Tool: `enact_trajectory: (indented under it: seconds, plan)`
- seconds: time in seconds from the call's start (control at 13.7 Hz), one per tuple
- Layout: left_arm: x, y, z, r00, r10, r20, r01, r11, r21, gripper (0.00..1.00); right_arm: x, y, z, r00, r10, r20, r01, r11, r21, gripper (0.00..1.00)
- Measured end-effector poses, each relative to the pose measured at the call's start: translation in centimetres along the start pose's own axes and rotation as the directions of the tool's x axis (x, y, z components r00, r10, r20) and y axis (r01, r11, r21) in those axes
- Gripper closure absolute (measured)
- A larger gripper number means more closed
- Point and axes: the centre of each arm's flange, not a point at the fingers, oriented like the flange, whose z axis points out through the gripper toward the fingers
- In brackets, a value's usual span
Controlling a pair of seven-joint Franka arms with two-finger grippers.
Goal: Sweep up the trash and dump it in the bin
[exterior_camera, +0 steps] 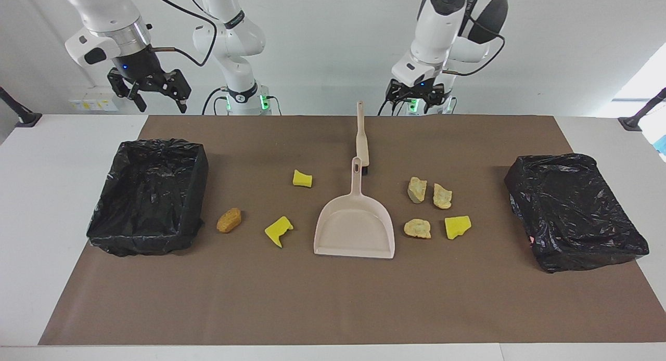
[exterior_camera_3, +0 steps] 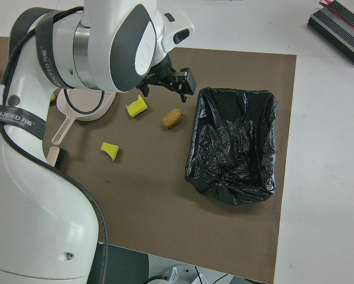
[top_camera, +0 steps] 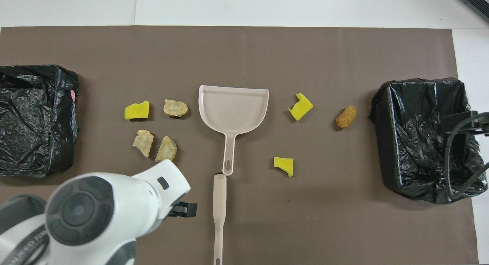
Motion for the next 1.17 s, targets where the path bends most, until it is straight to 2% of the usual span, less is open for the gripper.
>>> enact_trajectory:
  seconds: [0.15,0.44,0.88,1.17]
  plan:
    - [-2.8,4.3,3.2,1.000,0.025,0.001,-0.025,1.000,0.018,0.00,0.0,0.0,0.0,1.000,0.000,0.000,0.000,1.000,0.000,0.00]
    - [-7.0,8.5,10.6,0.998,0.065,0.010,-0.065,0.997,0.044,0.00,0.0,0.0,0.0,1.000,0.000,0.000,0.000,1.000,0.000,0.00]
    - [-8.3,11.6,16.4,0.998,0.047,0.032,-0.049,0.997,0.064,0.00,-0.2,-0.6,0.1,1.000,-0.012,0.013,0.012,1.000,-0.001,0.00]
    - [-9.2,11.7,18.0,0.997,0.062,0.049,-0.065,0.995,0.081,0.00,-0.1,-2.1,0.5,0.999,-0.039,0.020,0.039,0.999,-0.001,0.00]
